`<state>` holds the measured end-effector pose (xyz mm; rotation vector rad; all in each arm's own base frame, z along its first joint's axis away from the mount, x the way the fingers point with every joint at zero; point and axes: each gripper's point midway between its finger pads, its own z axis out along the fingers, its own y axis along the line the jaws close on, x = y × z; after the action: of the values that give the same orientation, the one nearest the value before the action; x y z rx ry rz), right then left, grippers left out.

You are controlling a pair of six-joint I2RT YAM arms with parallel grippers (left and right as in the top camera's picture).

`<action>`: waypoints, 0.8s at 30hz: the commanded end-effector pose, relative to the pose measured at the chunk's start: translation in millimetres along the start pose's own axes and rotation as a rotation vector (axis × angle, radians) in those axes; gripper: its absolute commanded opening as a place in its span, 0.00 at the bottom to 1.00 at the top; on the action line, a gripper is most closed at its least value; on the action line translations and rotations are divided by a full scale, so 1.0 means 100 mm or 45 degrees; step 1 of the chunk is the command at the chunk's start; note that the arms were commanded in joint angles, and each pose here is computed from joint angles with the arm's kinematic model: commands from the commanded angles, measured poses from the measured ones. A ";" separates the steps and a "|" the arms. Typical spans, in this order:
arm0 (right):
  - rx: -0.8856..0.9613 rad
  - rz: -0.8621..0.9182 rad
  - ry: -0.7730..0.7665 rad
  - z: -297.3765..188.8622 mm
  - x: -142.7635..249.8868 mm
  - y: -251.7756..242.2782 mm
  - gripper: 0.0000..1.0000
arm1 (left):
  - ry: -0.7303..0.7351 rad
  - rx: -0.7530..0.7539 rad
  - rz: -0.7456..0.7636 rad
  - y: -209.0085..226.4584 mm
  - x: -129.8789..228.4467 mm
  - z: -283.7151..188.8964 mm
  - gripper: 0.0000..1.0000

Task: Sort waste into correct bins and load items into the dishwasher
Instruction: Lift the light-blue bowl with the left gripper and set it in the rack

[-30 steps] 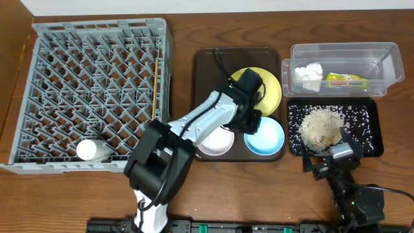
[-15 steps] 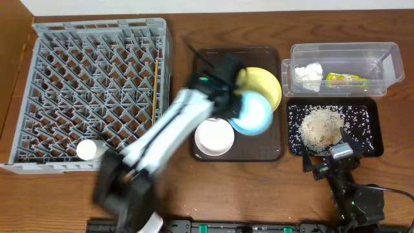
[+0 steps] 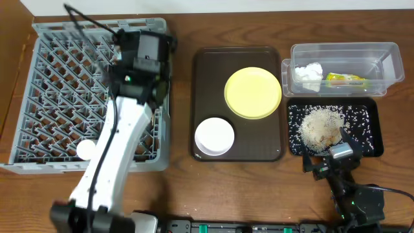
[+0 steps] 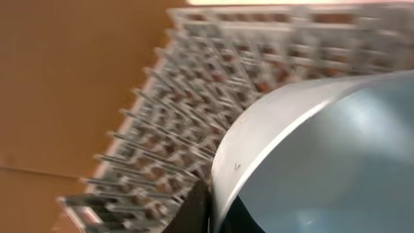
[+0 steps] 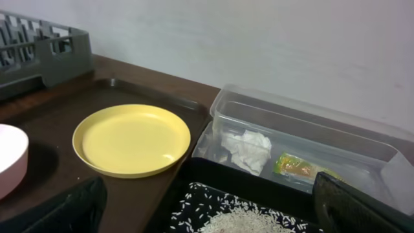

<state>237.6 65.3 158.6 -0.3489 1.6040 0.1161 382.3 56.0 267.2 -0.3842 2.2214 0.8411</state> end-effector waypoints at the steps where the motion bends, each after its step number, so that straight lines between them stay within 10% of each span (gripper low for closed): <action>1: -0.011 -0.016 -0.004 0.00 0.00 0.02 0.99 | 0.001 -0.268 0.100 0.20 -0.03 0.26 0.07; 24: -0.011 -0.016 -0.004 0.00 0.00 0.02 0.99 | 0.071 -0.595 0.348 -0.21 0.23 1.04 0.08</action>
<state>237.6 65.3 158.8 -0.3488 1.6032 0.1161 433.4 106.1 181.0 -0.3156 2.1765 1.4614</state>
